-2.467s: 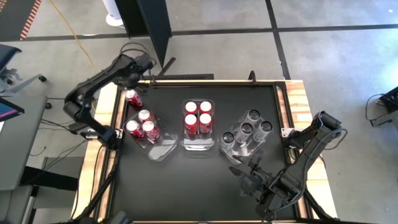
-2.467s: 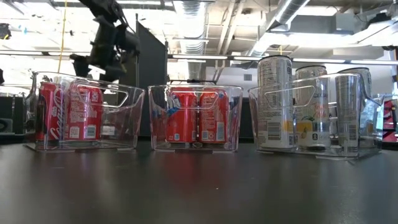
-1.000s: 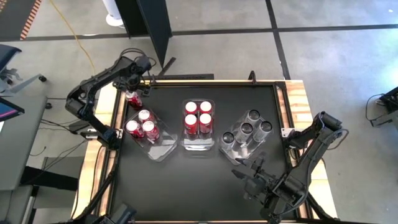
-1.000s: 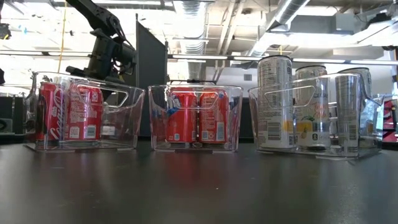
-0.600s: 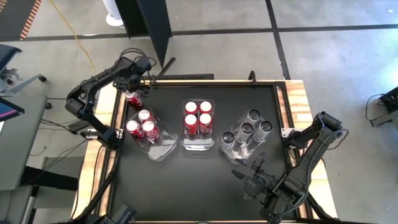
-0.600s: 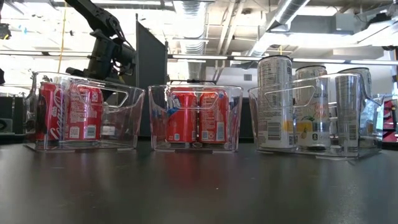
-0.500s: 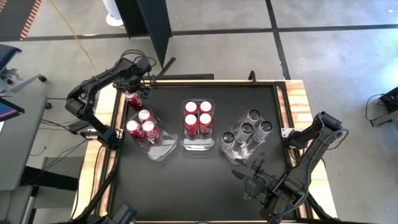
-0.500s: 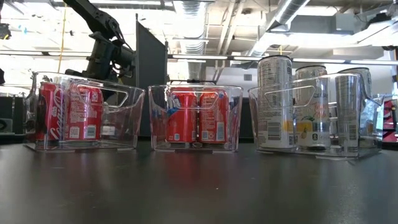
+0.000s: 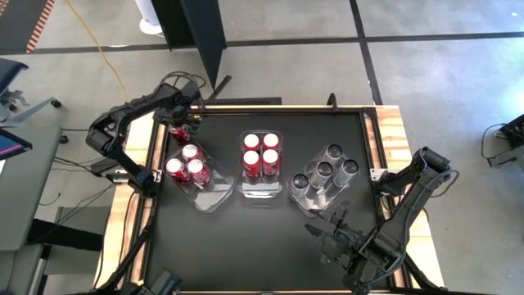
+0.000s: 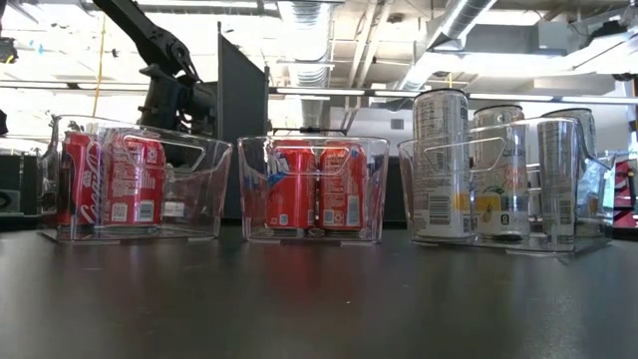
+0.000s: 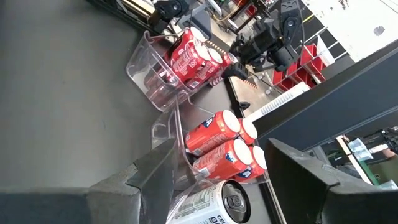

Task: Sort soda cans
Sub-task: Put the red soda can into the left transparent bin

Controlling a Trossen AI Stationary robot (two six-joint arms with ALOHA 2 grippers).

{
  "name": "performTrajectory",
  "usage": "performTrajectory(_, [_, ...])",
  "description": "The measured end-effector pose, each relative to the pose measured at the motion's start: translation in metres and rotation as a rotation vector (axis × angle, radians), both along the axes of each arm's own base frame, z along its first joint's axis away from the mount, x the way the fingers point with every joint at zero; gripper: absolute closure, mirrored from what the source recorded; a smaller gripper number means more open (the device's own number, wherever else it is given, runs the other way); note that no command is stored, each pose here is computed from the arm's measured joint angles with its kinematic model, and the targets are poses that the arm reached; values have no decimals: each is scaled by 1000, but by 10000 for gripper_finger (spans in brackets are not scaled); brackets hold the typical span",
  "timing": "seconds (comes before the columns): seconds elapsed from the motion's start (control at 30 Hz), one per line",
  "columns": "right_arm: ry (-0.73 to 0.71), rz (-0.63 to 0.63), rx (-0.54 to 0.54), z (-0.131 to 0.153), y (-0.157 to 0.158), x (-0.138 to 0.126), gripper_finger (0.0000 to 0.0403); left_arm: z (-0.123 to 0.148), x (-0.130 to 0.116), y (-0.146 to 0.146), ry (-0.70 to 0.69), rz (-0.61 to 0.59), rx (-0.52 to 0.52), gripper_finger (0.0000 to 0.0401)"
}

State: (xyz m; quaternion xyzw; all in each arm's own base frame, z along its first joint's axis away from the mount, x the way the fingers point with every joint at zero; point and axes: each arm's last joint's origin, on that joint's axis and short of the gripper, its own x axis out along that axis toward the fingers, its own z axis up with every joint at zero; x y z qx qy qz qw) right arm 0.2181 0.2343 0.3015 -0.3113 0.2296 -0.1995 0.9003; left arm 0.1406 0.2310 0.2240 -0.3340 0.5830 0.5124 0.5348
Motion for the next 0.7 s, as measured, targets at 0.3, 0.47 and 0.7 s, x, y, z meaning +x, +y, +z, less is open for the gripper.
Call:
performTrajectory(0.3, [-1,-1,1,0,0,0,148,-10,0,0,-11,-15,17,47])
performTrajectory(0.47, [-3,-8,4,0,-2,2,148,-15,-1,-1,-33,-26,21,66])
performTrajectory(0.7, [-2,-10,3,0,-2,3,148,-19,-2,-1,-39,-47,9,87])
